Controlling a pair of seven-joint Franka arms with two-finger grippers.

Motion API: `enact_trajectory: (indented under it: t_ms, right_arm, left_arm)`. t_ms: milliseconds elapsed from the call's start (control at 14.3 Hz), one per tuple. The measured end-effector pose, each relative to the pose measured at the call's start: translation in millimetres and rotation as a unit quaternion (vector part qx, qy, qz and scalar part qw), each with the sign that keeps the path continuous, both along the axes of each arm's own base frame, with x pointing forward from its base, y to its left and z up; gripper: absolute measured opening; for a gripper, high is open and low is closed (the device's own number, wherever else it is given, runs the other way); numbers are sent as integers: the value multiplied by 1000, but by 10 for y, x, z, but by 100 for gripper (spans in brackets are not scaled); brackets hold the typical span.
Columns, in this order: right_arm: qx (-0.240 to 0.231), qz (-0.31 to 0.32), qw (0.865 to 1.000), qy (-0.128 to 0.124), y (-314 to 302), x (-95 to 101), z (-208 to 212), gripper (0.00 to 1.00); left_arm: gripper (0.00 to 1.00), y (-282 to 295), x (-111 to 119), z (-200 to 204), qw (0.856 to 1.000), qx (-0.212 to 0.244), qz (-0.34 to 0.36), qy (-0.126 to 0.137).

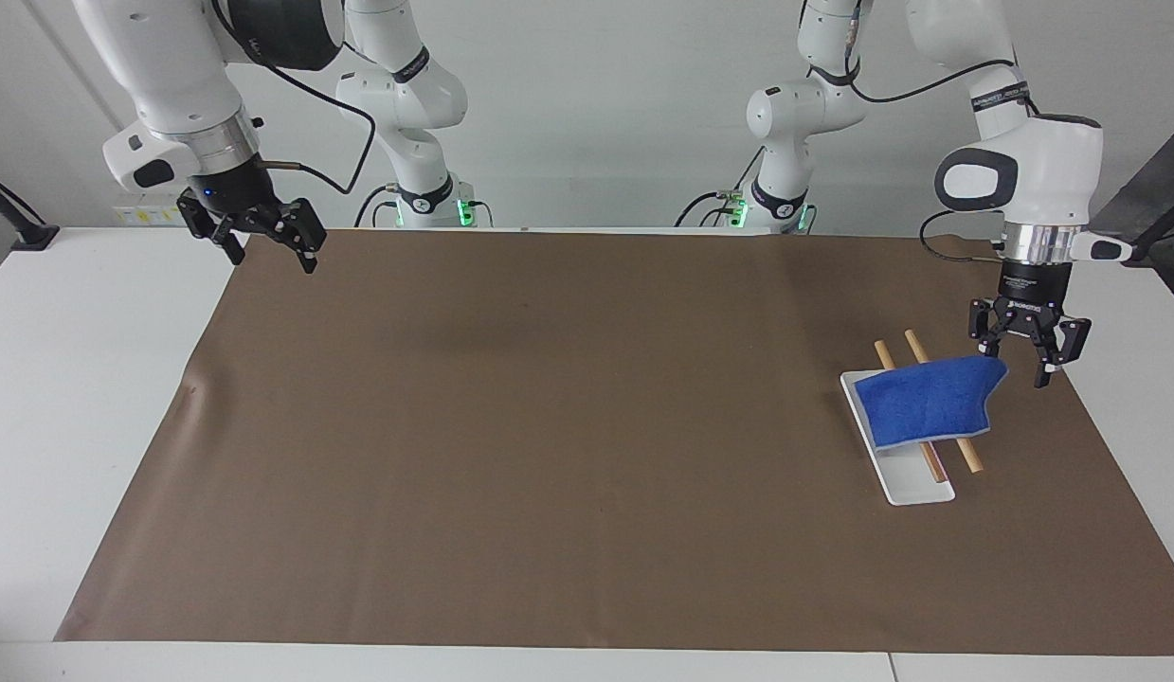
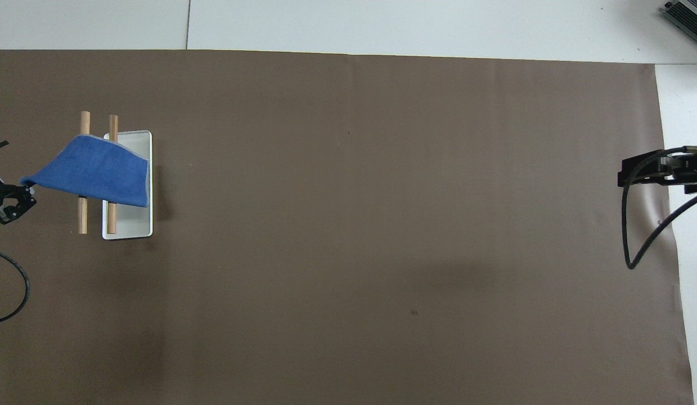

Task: Right arm passes towel to left arm to hang
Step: 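Drape the towel over the wooden rods with the left gripper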

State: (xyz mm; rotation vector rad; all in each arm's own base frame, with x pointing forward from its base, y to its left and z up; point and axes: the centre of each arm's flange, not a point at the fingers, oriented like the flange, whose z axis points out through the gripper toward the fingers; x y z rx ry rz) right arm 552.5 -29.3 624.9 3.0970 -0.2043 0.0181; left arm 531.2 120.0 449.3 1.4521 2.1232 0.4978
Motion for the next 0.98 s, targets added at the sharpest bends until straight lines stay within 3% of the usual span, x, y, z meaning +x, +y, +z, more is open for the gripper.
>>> enact_trajectory:
  t_ms: [70,280,560,770,980]
  right_arm:
    - [0,1,1000,5,16,-9,-16,100]
    - [1,-3,1000,11,-29,-19,-58,100]
    - [1,-4,1000,7,-38,-54,-6,100]
    - [1,-6,1000,5,-62,-73,20,100]
    - [1,-6,1000,6,-63,-74,9,100]
  left_arm:
    - [99,44,-6,10,1000,4,-1,-1]
    - [100,305,-34,89,1000,24,-14,3]
    - [100,271,39,275,992,62,-106,21]
    - [100,-13,95,318,971,104,-214,33]
    - [100,-508,192,479,934,134,-328,50]
